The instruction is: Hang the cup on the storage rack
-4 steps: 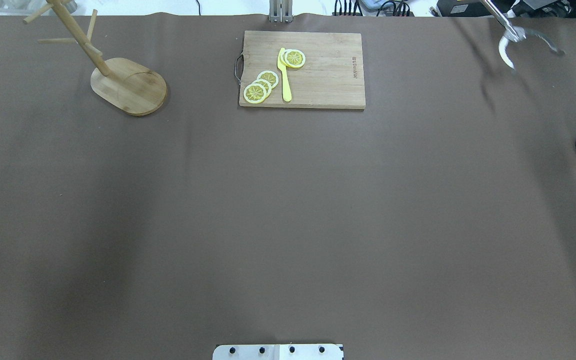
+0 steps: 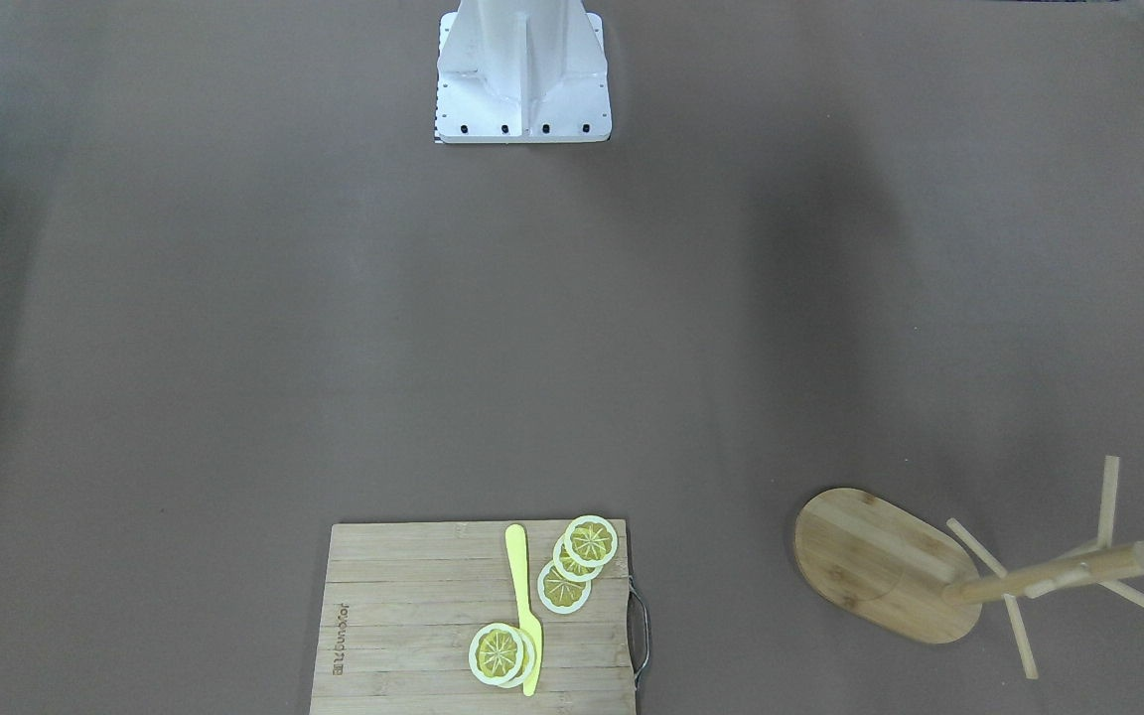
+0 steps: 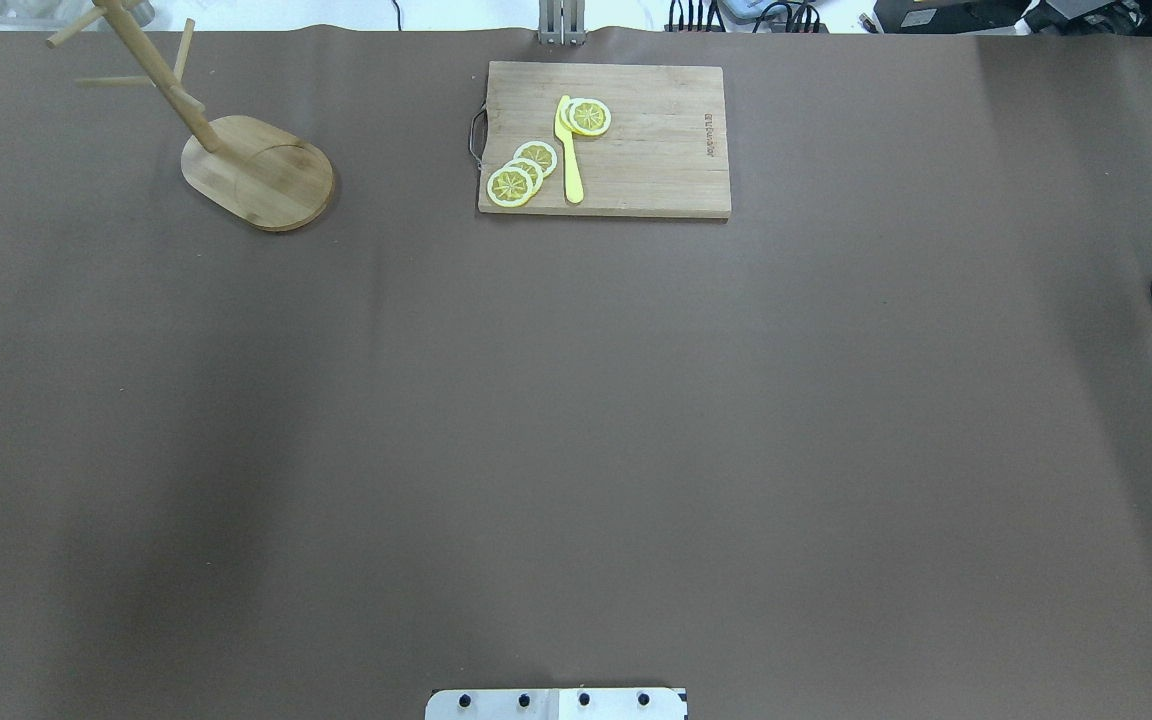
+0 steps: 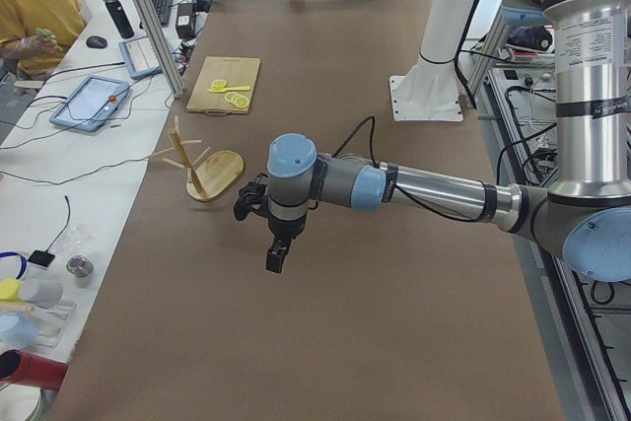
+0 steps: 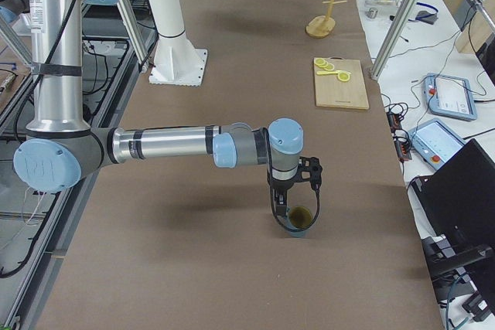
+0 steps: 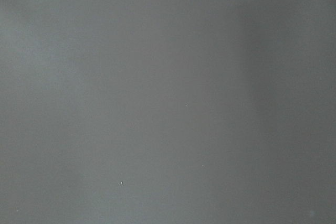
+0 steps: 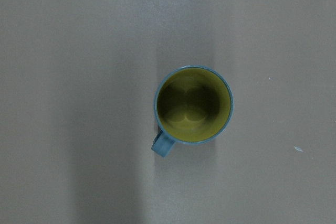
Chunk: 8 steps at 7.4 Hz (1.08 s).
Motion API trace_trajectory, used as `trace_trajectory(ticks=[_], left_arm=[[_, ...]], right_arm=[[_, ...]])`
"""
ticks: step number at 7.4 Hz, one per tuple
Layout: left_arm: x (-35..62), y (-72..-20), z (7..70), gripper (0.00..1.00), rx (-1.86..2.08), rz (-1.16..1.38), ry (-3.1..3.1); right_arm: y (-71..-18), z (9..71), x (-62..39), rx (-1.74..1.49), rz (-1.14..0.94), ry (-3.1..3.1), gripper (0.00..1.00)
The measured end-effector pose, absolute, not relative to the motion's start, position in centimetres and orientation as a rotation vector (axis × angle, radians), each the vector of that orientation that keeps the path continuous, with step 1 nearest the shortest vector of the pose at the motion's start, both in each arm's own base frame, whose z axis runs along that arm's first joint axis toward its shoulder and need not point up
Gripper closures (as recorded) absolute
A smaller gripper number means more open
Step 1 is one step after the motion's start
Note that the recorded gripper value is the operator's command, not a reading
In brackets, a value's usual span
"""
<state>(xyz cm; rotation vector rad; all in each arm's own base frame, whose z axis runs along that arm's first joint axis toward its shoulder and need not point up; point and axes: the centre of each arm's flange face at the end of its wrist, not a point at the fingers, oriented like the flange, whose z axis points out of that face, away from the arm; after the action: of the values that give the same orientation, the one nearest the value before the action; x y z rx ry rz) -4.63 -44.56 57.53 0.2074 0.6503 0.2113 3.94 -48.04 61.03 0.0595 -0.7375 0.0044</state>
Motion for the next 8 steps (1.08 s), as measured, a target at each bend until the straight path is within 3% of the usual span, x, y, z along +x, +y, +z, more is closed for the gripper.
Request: trace_trajectory(ticks=[8], left_arm=[[-4.82,-44.35,57.4,0.02,0.213,0.209,0.653]], right_arm=[[-47.33,61.46,3.59,0.039,0.007,-0.784,0.0]])
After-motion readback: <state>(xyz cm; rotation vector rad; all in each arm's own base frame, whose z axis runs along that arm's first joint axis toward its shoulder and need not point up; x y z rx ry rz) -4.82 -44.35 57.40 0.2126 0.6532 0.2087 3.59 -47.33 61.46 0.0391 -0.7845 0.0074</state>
